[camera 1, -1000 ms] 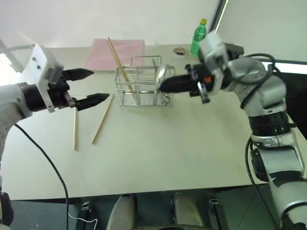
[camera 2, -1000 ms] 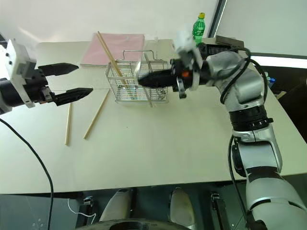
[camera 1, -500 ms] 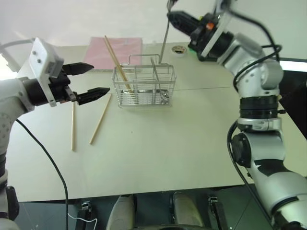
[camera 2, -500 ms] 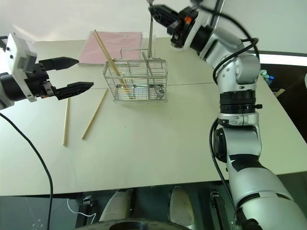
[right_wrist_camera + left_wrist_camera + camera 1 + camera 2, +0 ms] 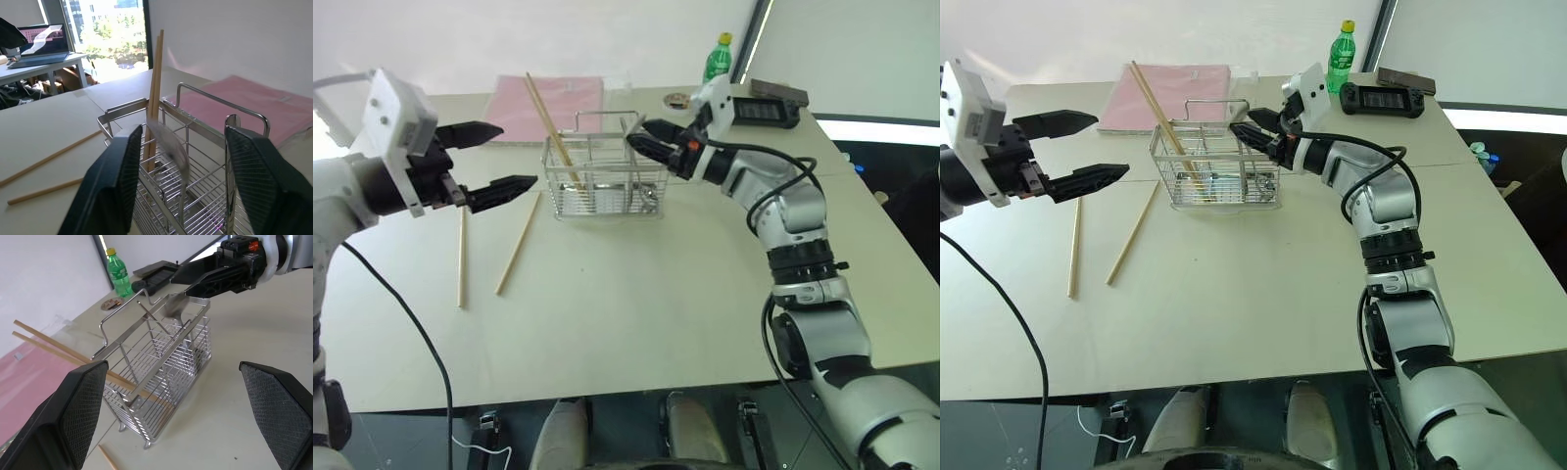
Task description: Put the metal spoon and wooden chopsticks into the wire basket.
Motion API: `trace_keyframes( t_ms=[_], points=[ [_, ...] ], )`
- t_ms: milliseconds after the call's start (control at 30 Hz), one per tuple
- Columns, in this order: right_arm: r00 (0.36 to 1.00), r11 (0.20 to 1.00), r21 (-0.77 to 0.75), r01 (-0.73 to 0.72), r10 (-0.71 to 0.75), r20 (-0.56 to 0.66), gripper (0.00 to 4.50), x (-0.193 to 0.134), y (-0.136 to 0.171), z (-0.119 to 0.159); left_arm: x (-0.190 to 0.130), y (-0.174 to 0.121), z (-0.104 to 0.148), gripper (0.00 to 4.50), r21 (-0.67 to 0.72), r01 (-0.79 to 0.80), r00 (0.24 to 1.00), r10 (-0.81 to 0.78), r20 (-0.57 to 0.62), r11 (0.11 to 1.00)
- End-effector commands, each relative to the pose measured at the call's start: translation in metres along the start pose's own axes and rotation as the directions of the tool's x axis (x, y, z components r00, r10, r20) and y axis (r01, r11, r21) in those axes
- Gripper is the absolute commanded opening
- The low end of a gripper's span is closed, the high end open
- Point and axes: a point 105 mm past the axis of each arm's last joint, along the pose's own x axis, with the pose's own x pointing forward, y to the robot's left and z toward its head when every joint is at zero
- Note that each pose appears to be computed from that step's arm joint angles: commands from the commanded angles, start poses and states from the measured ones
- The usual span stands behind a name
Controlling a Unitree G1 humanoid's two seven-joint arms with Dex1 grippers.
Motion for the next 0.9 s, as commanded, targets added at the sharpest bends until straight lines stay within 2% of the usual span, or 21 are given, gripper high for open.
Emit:
trace_keyframes(
  t_ms=[33,167,300,433,533,600,733,800,900],
  points=[
    [0.997,0.996,-0.08,0.025,-0.019,0.079,2.87,-0.013,-0.005,0.038,-0.009,0.007,0.011,4.5,0.035,-0.05,0.998,0.049,0.025,0.998],
    [0.996,0.991,-0.129,0.025,-0.013,0.094,2.87,-0.036,-0.01,0.064,-0.015,0.011,0.008,4.5,0.027,-0.075,0.997,0.075,0.015,0.997],
    [0.987,0.979,-0.148,-0.139,0.148,0.054,2.87,-0.073,0.011,0.084,-0.026,0.022,0.001,4.5,-0.004,-0.146,0.989,0.146,-0.002,0.989],
    [0.948,0.938,-0.157,-0.308,0.29,-0.127,2.87,-0.118,0.041,0.064,-0.048,0.041,-0.015,4.5,-0.055,-0.282,0.959,0.28,-0.042,0.958],
    [0.93,0.946,-0.063,-0.32,0.3,-0.214,2.87,-0.14,0.054,0.038,-0.065,0.056,-0.028,4.5,-0.103,-0.393,0.919,0.386,-0.082,0.914],
    [0.934,0.957,-0.026,-0.288,0.275,-0.23,2.87,-0.147,0.061,0.022,-0.074,0.068,-0.041,4.5,-0.126,-0.494,0.868,0.478,-0.136,0.86],
    [0.954,0.981,0.02,-0.195,0.195,-0.228,2.87,-0.147,0.068,-0.001,-0.084,0.09,-0.08,4.5,-0.18,-0.703,0.703,0.636,-0.318,0.688],
    [0.957,0.985,0.031,-0.172,0.174,-0.23,2.87,-0.147,0.071,-0.009,-0.082,0.094,-0.097,4.5,-0.211,-0.759,0.643,0.656,-0.396,0.616],
    [0.962,0.988,0.053,-0.148,0.156,-0.225,2.87,-0.146,0.075,-0.016,-0.077,0.094,-0.129,4.5,-0.252,-0.826,0.547,0.61,-0.573,0.504]
  ],
)
